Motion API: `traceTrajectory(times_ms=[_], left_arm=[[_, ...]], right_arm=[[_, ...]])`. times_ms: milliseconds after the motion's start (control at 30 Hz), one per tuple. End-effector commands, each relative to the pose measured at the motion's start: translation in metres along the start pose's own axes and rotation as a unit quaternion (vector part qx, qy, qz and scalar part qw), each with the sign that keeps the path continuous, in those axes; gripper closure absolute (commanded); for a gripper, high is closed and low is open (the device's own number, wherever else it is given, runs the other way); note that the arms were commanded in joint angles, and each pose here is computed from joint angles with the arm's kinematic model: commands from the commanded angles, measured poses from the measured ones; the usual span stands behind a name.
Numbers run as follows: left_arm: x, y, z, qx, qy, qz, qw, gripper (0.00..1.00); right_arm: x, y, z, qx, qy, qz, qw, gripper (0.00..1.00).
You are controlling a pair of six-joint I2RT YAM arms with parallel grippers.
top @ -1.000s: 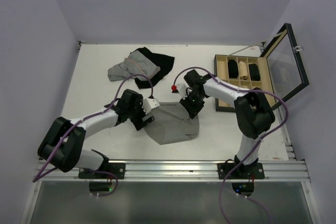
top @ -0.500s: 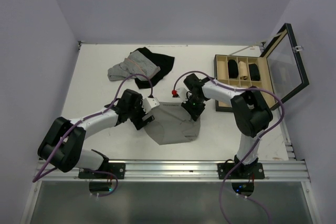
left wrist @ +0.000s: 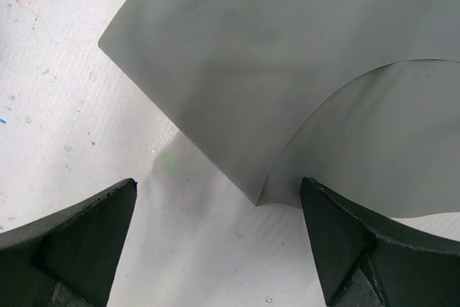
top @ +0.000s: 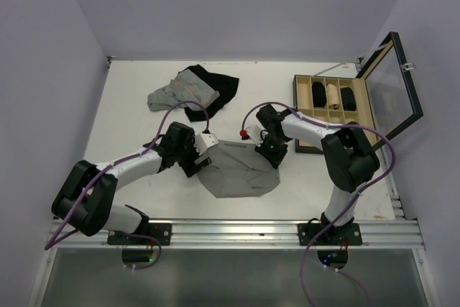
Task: Roll the underwear
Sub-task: Flatten the underwear, then fold the underwear
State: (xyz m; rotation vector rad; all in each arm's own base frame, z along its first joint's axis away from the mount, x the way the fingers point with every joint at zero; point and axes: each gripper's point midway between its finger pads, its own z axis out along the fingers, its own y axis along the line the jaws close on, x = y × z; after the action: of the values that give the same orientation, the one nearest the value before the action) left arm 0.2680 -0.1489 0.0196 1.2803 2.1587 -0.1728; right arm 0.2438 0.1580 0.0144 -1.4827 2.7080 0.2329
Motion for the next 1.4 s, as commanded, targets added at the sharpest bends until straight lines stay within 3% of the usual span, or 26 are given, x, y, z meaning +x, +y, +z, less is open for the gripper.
traceTrajectory(times_ms=[0, 333, 633, 767, 967, 1200, 1367], left_arm=[[0.047, 0.001, -0.001, -0.014, 0.088, -0.001, 0.996, 0.00], [0.047, 0.000, -0.004, -0.013, 0.086, 0.002, 0.996, 0.00], [0.018, 0.025, -0.013, -0.032, 0.049, 0.027, 0.998, 0.00], [0.003, 0.047, -0.013, -0.033, 0.030, 0.024, 0.999, 0.00], [-0.034, 0.058, -0.036, -0.014, -0.047, 0.028, 0.998, 0.00], [-0.076, 0.012, -0.064, 0.018, -0.117, 0.086, 0.989, 0.00], [-0.092, -0.033, -0.049, 0.042, -0.131, 0.120, 0.983, 0.00]], right_arm=[[0.010, -0.003, -0.011, 0.012, 0.004, -0.015, 1.000, 0.94], [0.014, -0.018, -0.020, 0.024, 0.001, -0.004, 1.000, 0.94], [-0.053, -0.018, -0.052, -0.008, -0.093, 0.018, 0.995, 0.82], [-0.085, -0.023, -0.047, -0.026, -0.122, 0.032, 0.992, 0.80], [-0.088, -0.016, -0.006, -0.069, -0.105, 0.053, 0.991, 0.82], [-0.074, -0.022, 0.016, -0.054, -0.075, 0.051, 0.994, 0.84], [-0.091, -0.017, -0.009, -0.064, -0.112, 0.061, 0.990, 0.83]])
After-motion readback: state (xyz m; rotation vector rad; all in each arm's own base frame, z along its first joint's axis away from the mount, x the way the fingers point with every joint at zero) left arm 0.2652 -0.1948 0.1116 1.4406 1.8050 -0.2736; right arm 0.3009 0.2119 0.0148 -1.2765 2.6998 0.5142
